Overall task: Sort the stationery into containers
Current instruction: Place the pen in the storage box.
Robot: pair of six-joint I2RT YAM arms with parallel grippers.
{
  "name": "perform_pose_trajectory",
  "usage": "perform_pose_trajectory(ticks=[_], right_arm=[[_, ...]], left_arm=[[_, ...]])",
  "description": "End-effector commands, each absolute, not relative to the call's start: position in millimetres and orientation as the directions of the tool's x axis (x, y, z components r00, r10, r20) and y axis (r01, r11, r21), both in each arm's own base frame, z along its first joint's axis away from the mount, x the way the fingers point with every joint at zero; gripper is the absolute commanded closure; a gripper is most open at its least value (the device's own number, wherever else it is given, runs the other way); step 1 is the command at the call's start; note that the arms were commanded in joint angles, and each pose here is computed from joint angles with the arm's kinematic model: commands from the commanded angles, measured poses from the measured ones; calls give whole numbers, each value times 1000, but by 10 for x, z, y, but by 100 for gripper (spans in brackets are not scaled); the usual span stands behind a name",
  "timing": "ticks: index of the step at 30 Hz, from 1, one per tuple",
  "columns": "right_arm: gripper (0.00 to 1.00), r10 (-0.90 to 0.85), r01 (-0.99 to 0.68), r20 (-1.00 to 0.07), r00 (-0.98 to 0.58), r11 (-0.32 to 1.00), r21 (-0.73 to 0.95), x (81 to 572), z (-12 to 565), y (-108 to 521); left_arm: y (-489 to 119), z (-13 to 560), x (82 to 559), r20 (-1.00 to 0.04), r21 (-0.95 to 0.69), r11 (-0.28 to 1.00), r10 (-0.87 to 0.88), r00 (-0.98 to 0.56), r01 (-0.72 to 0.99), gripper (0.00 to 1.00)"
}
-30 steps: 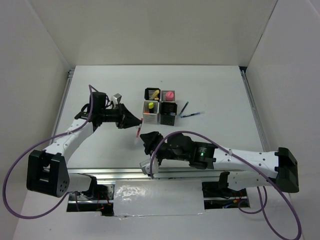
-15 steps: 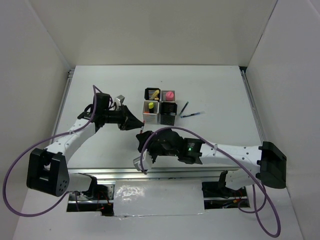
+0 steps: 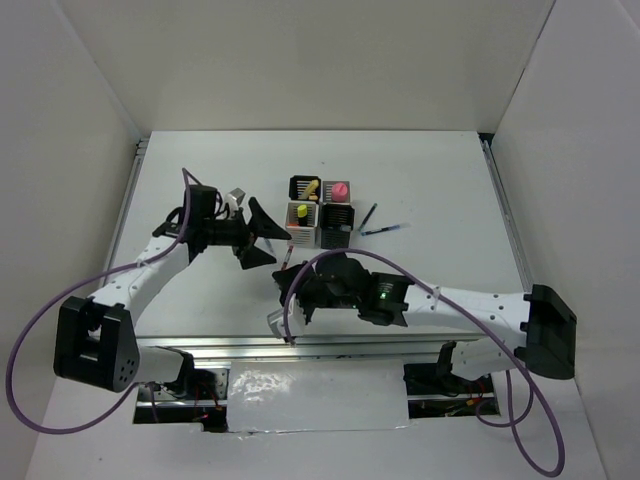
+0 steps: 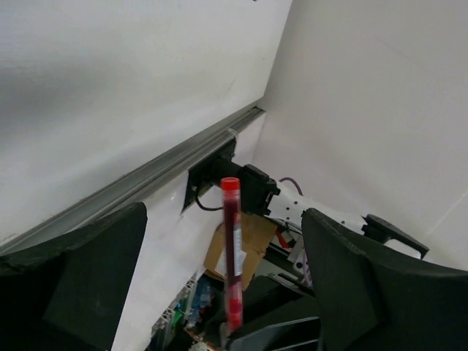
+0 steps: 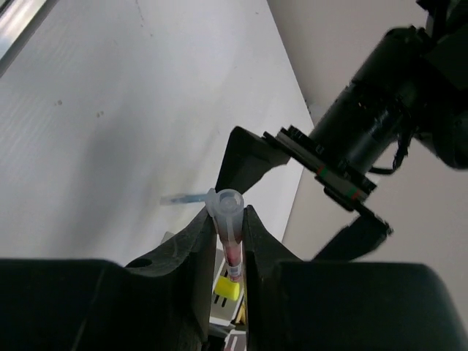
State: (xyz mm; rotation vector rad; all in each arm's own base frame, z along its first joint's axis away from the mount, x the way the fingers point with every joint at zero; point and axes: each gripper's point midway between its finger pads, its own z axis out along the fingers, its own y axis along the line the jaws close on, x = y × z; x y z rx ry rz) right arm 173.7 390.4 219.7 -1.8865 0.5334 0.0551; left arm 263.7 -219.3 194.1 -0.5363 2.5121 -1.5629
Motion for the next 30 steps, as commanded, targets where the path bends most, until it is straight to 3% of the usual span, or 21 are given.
perform_pose_trajectory(ticks=[1,3,6,7,10,14,19,24,27,30], right_arm=[[100,-311,-430,-370,875,-148,-891,1790,2665,3807],[100,-339,-486,-431,836,-91,-869,1925,2732,3670],[100,-376,-625,-603,703,77,-777,2260,2974,3454],[100,-357,-699,-707,611,176,-693,2376,3132,3394],[100,-294,-784,-882,368,413,-464,2941,3419,3029],[100,-178,-733,-984,20,666,-135,3772,3442,2574],[100,7,-670,-982,-191,730,135,4054,3376,2519],[100,47,-648,-953,-298,724,238,4104,3061,2612],[100,52,-624,-941,-334,736,262,4126,2885,2598],[100,50,-602,-930,-363,750,275,4156,2740,2552]], left_arm=[[-2078,2142,2865,-88,-896,434,-374,-923,-90,1],[-1877,2257,3106,-190,-877,479,-416,-889,-37,1],[-1441,2423,3457,-526,-749,636,-399,-751,187,1],[-1363,2550,3517,-618,-697,671,-382,-687,254,1],[-1181,2613,3583,-759,-554,754,-284,-585,353,1],[-1218,2612,3494,-822,-496,700,-188,-537,514,1],[-1262,2511,3467,-872,-415,703,-125,-474,578,4],[-1335,2251,3337,-924,-223,635,104,-368,740,4],[-1377,2177,3285,-938,-151,539,186,-292,829,14],[-1369,2102,3259,-934,-198,485,171,-314,852,20]])
